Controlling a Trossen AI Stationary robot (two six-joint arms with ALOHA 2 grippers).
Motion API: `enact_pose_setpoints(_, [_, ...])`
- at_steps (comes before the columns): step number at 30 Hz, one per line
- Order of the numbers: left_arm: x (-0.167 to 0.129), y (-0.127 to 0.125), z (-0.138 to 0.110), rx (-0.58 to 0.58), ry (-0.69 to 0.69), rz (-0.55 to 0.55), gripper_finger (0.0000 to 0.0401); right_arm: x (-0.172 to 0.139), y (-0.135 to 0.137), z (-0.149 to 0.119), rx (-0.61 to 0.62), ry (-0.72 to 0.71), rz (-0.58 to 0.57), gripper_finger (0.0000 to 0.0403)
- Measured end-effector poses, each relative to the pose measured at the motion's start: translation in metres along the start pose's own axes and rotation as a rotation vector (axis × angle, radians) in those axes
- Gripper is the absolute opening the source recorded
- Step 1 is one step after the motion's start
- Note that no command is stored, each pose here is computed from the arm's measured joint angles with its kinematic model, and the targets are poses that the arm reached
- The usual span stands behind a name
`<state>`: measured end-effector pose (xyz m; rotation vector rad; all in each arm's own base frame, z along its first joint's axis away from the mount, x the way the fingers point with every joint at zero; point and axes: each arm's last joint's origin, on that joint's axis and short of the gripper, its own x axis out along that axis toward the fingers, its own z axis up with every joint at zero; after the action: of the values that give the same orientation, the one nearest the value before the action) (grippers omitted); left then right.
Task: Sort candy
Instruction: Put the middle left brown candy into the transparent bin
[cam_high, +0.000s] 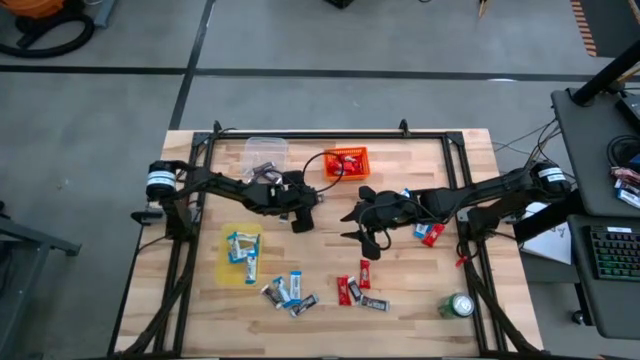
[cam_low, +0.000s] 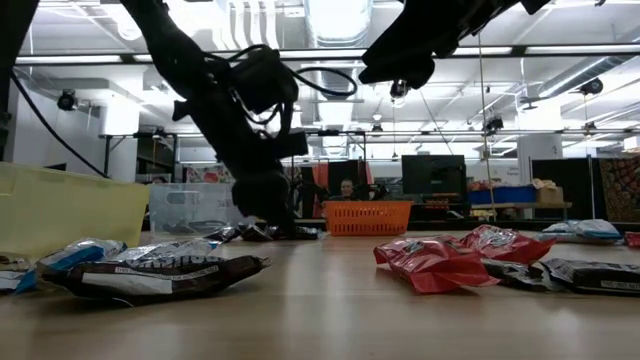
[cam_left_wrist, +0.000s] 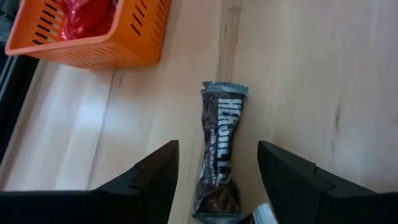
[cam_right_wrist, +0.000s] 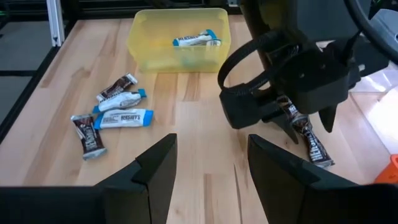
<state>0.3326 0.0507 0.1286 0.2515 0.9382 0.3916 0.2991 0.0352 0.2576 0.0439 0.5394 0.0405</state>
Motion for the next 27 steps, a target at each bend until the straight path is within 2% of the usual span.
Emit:
enact_pose_setpoints(5, [0.004,-0.002,-0.002,0.002,0.014,-0.002,0.019,0.0,0.0,0.0,0.0,-0.003,0.0,0.0183])
enact_pose_setpoints(10, [0.007,-0.003,-0.004,-0.017,0.022,-0.003,0.0153,0.0,0.0,0.0,0.001,-0.005,0.001,0.0183])
enact_pose_setpoints(21, [0.005,-0.007,-0.001,-0.063,0.008,-0.01,0.0016,0.0,0.0,0.0,0.013,-0.005,0.001,0.0183])
enact_pose_setpoints(27, [-0.017,-0.017,0.014,-0.066,-0.074,-0.039,0.001,0.0,0.0,0.0,0.013,-0.005,0.002,0.0183])
